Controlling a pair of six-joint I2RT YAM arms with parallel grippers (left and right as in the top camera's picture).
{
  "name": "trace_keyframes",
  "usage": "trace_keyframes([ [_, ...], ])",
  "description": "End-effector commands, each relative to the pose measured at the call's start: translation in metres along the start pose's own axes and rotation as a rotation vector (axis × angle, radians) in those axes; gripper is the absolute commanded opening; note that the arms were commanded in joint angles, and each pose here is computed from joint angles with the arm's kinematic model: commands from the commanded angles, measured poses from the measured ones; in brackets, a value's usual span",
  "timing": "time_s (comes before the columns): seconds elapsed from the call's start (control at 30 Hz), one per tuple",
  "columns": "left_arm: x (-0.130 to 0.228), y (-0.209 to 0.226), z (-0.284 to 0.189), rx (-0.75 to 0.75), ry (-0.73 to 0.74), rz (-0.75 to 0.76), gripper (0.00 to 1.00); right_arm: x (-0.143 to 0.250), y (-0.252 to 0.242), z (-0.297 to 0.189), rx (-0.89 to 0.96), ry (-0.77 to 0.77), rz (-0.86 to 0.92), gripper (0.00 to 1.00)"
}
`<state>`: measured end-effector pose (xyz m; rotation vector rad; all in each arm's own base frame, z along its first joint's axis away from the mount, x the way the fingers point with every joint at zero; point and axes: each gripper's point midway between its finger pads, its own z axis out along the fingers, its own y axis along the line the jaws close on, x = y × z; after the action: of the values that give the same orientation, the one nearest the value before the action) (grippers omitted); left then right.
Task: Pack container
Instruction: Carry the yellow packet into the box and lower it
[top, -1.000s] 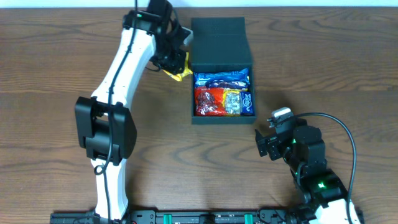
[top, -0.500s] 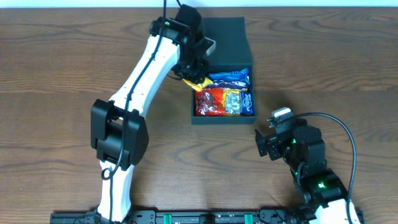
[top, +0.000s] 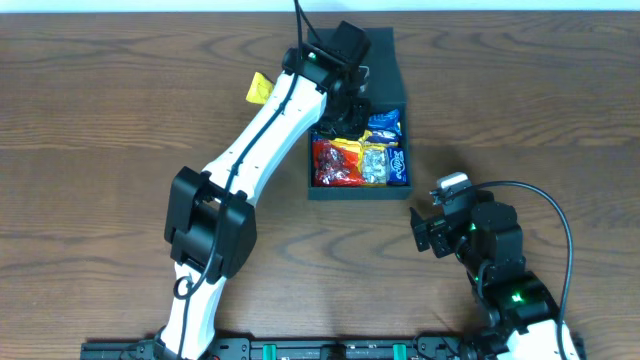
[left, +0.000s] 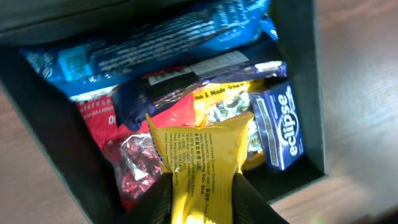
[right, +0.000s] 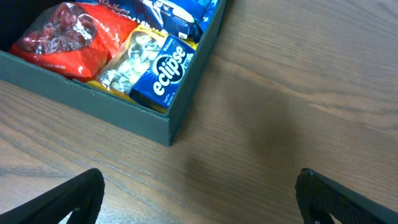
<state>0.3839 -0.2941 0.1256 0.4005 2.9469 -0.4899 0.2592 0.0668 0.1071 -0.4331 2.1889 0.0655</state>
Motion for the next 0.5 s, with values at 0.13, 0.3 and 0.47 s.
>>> trace_keyframes([
  [0.13,0.002,-0.012,-0.014,-0.082,-0.071,-0.119,0.27,0.002,-0.003,0.000,0.006,0.002,0.018,0.99],
  [0.3,0.013,-0.027,-0.007,-0.102,-0.062,-0.114,0.28,0.002,-0.003,0.000,0.006,0.001,0.018,0.99],
  [0.47,0.027,-0.032,0.011,-0.119,-0.041,-0.189,0.28,0.002,-0.003,0.000,0.006,0.002,0.018,0.99],
])
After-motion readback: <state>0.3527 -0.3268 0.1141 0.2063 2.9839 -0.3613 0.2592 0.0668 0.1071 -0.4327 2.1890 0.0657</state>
